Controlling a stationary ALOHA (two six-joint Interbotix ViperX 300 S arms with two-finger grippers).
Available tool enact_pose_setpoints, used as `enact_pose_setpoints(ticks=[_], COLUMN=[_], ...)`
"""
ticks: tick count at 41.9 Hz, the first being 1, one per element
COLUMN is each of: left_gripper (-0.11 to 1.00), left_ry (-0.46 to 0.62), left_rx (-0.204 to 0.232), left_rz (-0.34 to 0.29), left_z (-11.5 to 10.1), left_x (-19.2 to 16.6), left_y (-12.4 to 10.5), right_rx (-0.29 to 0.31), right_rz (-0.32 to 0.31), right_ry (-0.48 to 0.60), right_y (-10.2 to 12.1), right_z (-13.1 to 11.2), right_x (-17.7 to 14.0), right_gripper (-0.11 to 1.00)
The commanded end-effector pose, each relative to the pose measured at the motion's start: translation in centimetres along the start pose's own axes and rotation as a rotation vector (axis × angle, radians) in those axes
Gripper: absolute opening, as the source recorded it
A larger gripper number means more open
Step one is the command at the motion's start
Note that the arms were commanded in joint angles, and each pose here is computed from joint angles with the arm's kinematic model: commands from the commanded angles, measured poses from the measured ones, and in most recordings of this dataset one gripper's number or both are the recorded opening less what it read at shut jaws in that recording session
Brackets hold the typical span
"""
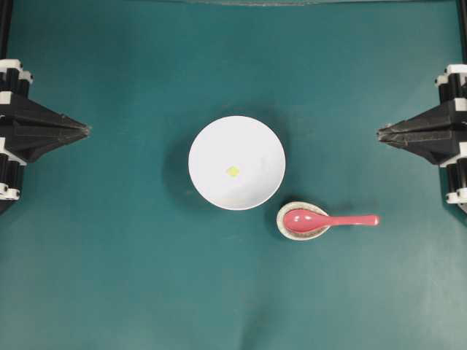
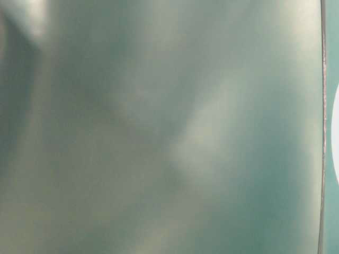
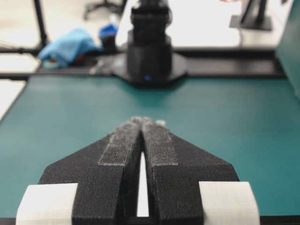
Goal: Scoop the yellow hexagonal prism block from the bowl with a spoon using the right arm.
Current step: 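Move the right gripper toward the pink spoon handle in the dish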
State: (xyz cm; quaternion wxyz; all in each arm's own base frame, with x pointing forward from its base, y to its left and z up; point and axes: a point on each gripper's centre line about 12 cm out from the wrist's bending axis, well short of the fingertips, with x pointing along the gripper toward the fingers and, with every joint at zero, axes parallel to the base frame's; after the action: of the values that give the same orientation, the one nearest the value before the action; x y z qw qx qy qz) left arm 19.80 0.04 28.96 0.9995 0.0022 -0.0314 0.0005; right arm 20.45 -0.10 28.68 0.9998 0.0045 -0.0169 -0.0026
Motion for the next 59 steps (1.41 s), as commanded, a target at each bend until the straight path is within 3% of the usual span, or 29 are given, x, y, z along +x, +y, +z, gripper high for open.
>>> enact_pose_setpoints(ticks=[1, 4, 10, 14, 26, 40, 59], left_gripper=[0.0, 0.0, 0.0, 0.0, 0.0, 0.0, 0.0], left_ry=[-0.018, -0.021, -0.021, -0.017, -0.014, -0.034, -0.057], left_rx=[0.001, 0.0, 0.002, 0.003, 0.003, 0.015, 0.026], left_rz=[-0.001, 0.001, 0.0, -0.001, -0.001, -0.001, 0.0], left_z=[0.7, 0.8, 0.8, 0.7, 0.6, 1.1, 1.7], left_x=[0.3, 0.3, 0.3, 0.3, 0.3, 0.1, -0.2], left_y=[0.0, 0.0, 0.0, 0.0, 0.0, 0.0, 0.0], right_rx=[0.009, 0.01, 0.019, 0.03, 0.075, 0.117, 0.093], right_rz=[-0.003, -0.003, -0.005, -0.001, 0.014, 0.055, 0.067], right_ry=[-0.017, -0.009, 0.032, 0.052, 0.125, 0.167, 0.242], right_y=[0.0, -0.1, 0.0, 0.0, 0.7, 2.6, 4.5], right_z=[0.7, 0.5, -0.2, -0.7, -3.8, -9.8, -16.0], right_x=[0.2, 0.2, 0.3, 0.5, 1.9, 2.4, 1.8], right_gripper=[0.01, 0.09, 0.42, 0.52, 0.5, 0.5, 0.5])
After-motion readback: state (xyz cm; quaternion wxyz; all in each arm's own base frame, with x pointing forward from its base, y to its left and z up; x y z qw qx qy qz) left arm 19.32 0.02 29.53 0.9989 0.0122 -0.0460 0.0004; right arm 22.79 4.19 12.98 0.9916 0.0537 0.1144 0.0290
